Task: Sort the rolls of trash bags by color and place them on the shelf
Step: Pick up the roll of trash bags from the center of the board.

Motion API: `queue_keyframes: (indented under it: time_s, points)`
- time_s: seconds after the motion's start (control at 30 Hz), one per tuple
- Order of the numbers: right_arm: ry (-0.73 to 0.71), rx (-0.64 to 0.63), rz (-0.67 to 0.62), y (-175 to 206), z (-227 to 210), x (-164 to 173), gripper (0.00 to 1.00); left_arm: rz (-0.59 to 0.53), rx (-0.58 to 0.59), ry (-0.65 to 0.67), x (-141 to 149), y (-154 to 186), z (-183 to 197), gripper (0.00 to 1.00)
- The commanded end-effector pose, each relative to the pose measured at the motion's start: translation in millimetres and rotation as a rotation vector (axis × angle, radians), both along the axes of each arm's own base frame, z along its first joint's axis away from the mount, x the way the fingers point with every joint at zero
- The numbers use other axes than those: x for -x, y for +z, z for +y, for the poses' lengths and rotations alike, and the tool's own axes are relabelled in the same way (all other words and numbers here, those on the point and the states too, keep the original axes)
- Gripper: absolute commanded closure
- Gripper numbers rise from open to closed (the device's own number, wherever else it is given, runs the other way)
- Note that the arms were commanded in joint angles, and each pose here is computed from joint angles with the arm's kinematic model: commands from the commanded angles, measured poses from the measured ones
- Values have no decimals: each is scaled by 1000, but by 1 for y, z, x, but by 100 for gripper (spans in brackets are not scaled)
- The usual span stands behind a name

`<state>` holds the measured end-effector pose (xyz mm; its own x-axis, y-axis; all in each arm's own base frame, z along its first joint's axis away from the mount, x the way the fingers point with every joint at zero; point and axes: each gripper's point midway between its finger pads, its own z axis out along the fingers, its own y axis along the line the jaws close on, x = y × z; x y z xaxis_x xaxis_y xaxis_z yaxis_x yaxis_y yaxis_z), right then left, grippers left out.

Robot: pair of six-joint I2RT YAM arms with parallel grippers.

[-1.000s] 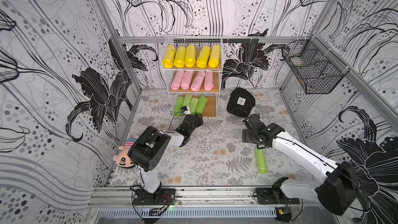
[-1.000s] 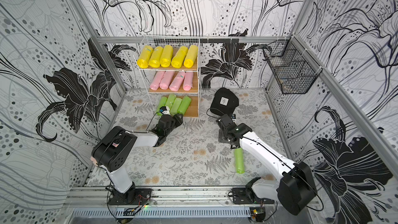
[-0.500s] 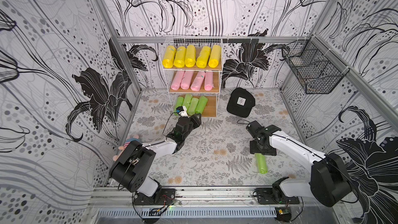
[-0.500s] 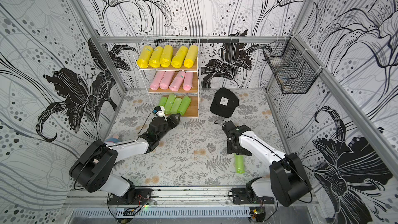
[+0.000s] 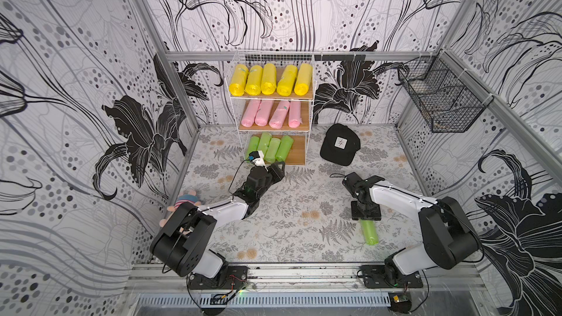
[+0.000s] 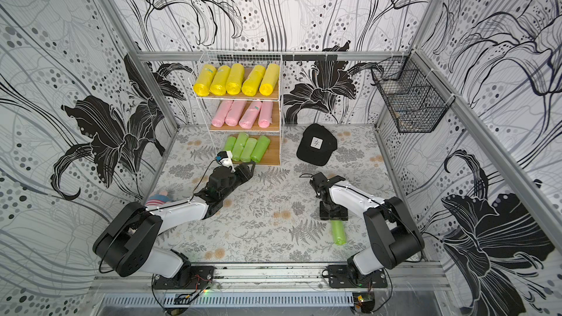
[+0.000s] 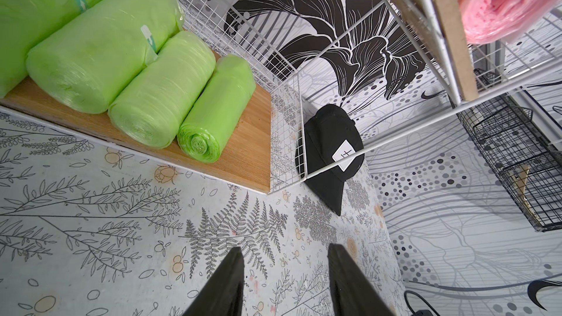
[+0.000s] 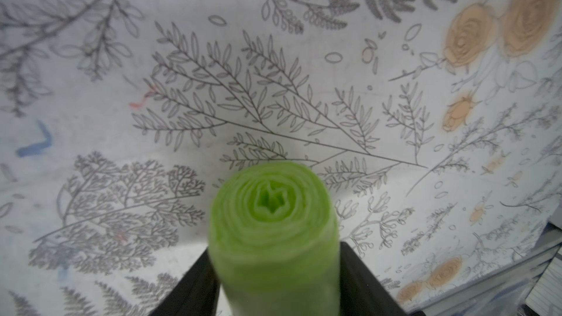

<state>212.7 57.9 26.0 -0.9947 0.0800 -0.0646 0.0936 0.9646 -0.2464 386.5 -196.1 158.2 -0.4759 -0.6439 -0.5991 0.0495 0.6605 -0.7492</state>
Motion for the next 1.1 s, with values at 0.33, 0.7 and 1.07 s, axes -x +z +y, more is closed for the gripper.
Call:
queue_keyframes:
  time_s: [0.33,0.7,1.07]
  points:
    - [-52,-283,-298,48,41,-48,59,-75,35,-2,17,35,9,52]
    - [-172,-889,-777,177,116,-119,59,-91,128,-157,36,58,-14,45]
    - [-245,-1114,-940,224,154,-130,59,-82,285,-298,60,84,-47,36]
